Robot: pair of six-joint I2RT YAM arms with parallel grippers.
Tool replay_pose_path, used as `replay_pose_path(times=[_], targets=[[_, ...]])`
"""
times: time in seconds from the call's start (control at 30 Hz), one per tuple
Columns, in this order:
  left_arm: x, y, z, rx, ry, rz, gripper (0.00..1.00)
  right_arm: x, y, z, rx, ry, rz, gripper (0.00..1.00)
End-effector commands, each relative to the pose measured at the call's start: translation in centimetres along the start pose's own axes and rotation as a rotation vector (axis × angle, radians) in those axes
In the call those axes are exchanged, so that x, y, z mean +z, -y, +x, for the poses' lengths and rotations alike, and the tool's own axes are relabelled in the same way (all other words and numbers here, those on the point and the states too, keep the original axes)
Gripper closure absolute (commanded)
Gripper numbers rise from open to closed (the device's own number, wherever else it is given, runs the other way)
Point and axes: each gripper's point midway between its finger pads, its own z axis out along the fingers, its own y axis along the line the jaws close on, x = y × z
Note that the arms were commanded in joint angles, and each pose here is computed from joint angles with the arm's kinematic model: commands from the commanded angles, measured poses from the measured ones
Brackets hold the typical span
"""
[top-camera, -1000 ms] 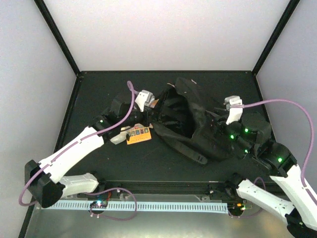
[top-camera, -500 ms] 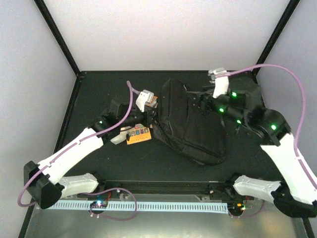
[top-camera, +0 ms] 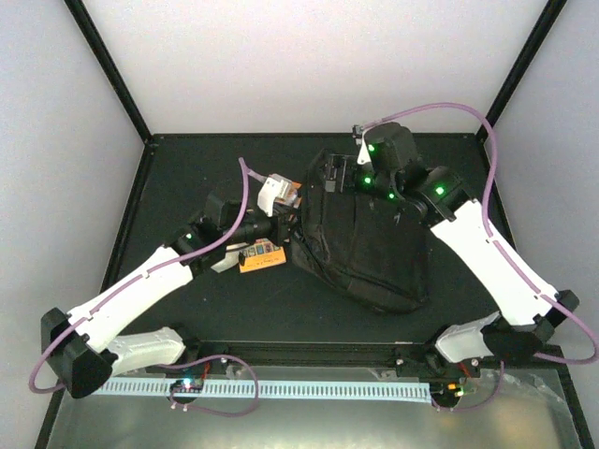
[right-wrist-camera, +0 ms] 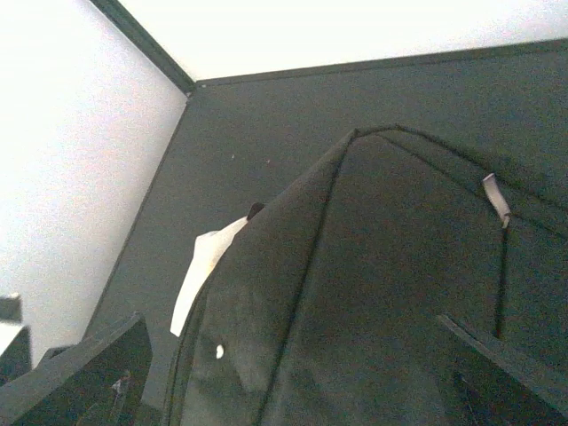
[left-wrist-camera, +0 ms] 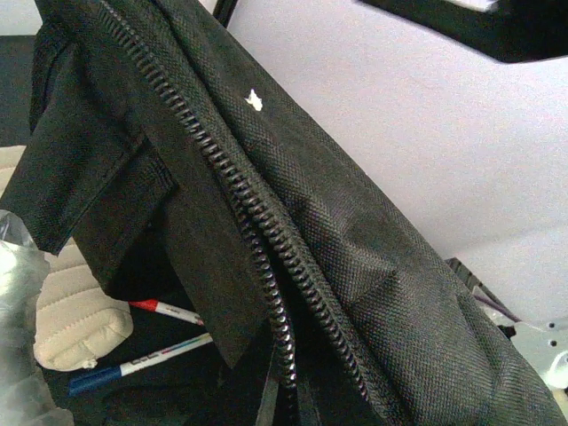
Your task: Pack the student bag
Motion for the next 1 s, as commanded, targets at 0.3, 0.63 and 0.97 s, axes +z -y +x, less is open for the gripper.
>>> replay_pose_path(times=[0.3, 0.63, 0.97], targets=[[-1.6, 3.2, -1.9, 0.091, 0.077, 0.103, 0.98, 4.4, -0.7, -0.5, 0.15, -0.042, -0.077, 0.15], [-1.9, 3.2, -1.8, 0.105, 0.081, 0.099, 0.99, 6.5, 0.2, 0.2, 0.221, -0.072, -0.103, 0.42], [-1.8, 3.0, -1.6, 0.109, 0.08, 0.095, 0.98, 7.5, 1.2, 1.9, 0.25, -0.118, -0.09, 0.49]])
